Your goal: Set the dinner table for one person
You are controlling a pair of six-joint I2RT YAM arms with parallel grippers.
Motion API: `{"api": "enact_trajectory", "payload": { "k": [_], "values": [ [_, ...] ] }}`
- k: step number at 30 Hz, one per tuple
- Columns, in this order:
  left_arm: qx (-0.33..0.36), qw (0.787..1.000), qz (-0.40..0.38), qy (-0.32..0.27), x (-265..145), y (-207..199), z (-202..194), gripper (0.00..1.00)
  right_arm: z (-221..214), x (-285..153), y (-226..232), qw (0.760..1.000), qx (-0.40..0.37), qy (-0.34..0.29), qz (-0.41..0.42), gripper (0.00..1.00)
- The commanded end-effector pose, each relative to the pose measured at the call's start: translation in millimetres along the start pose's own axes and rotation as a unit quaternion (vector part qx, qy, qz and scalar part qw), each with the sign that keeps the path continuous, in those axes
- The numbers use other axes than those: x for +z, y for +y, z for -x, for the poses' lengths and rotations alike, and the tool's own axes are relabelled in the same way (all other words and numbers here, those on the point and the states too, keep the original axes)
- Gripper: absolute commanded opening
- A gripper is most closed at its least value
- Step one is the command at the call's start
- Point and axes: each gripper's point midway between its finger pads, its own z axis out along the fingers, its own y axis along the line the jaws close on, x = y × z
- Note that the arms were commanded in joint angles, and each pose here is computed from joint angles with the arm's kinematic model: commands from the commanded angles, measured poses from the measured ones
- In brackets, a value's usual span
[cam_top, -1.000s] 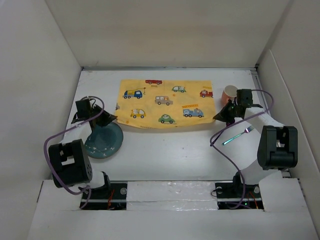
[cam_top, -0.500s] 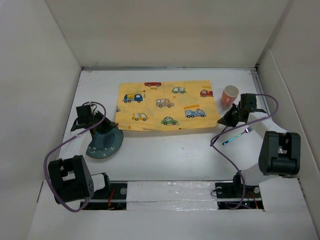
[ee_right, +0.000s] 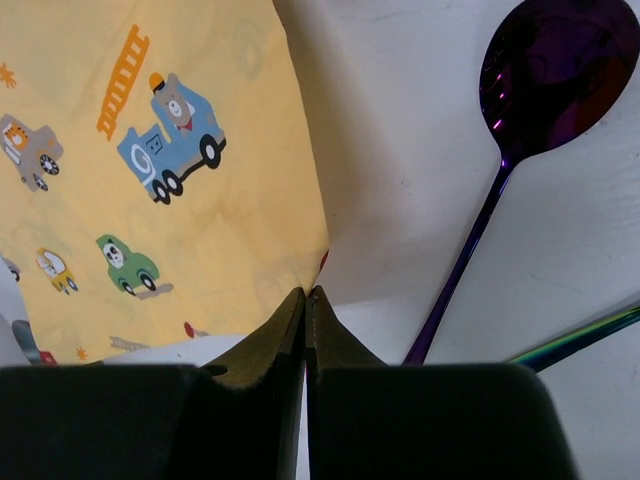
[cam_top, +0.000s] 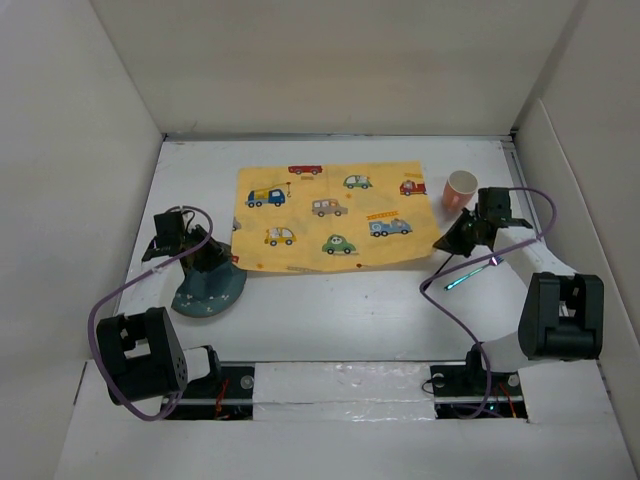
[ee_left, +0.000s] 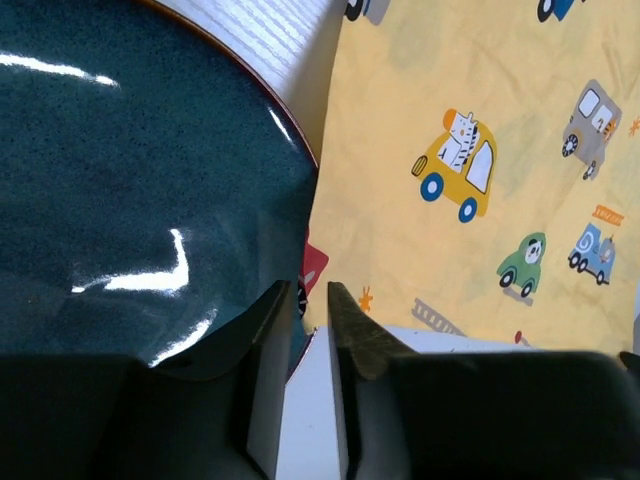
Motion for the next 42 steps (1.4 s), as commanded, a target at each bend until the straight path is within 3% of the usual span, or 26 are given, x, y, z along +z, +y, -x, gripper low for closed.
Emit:
{"api": "enact_trajectory", "payload": {
  "k": [1, 3, 4, 7, 13, 15, 16, 18, 22, 23, 25, 27, 28, 29, 31, 33, 36, 42],
  "values": [
    [0.017, 1.000, -0.003, -0.011, -4, -7, 10, 0.20, -7, -6, -6, 1.000, -0.014, -0.002, -0.015, 0.12],
    [0.018, 1.000, -0.004, -0.014, -6, -9, 12, 0.22, -9, -6, -5, 1.000, -0.017, -0.001, -0.017, 0.21],
    [0.020, 1.000, -0.002, -0.018, -8, -10, 15, 0.24, -8, -8, -4, 1.000, -0.019, -0.001, -0.018, 0.32],
    [0.026, 0.999, -0.010, -0.035, -18, -21, 26, 0.26, -11, -16, 5, 0.999, -0.034, 0.002, -0.015, 0.41],
    [0.048, 0.994, -0.050, -0.079, -45, -67, 55, 0.26, 7, -53, 33, 0.995, -0.068, -0.064, -0.016, 0.42],
    [0.060, 0.992, -0.063, -0.096, -57, -83, 67, 0.26, 12, -69, 55, 0.992, -0.088, -0.089, 0.016, 0.32],
    [0.064, 0.990, -0.064, -0.105, -63, -88, 72, 0.25, 3, -72, 73, 0.989, -0.111, -0.088, 0.045, 0.18],
    [0.087, 0.985, -0.092, -0.119, -76, -114, 74, 0.22, -16, -78, 98, 0.985, -0.133, -0.071, 0.085, 0.00],
    [0.124, 0.968, -0.163, -0.146, -112, -171, 77, 0.00, -95, -68, 163, 0.968, -0.171, 0.008, 0.181, 0.00],
    [0.131, 0.962, -0.181, -0.160, -128, -187, 81, 0.00, -132, -70, 182, 0.957, -0.196, 0.035, 0.209, 0.00],
    [0.135, 0.957, -0.202, -0.160, -147, -198, 79, 0.00, -165, -63, 212, 0.949, -0.185, 0.056, 0.250, 0.01],
    [0.138, 0.954, -0.210, -0.164, -162, -207, 74, 0.00, -216, -50, 227, 0.938, -0.195, 0.109, 0.266, 0.17],
    [0.144, 0.954, -0.217, -0.149, -163, -211, 55, 0.00, -242, -46, 255, 0.930, -0.184, 0.127, 0.291, 0.45],
    [0.146, 0.952, -0.222, -0.155, -169, -212, 55, 0.00, -242, -46, 255, 0.930, -0.184, 0.127, 0.291, 0.45],
    [0.135, 0.949, -0.247, -0.142, -173, -215, 45, 0.04, -282, -27, 270, 0.926, -0.188, 0.161, 0.284, 0.58],
    [0.128, 0.953, -0.249, -0.114, -169, -208, 28, 0.13, -325, -5, 294, 0.921, -0.181, 0.185, 0.292, 0.64],
    [0.133, 0.951, -0.256, -0.110, -176, -211, 15, 0.19, -349, 0, 307, 0.919, -0.165, 0.199, 0.298, 0.65],
    [0.140, 0.950, -0.258, -0.104, -201, -199, -15, 0.22, -404, 41, 324, 0.924, -0.123, 0.220, 0.287, 0.65]
  ]
}}
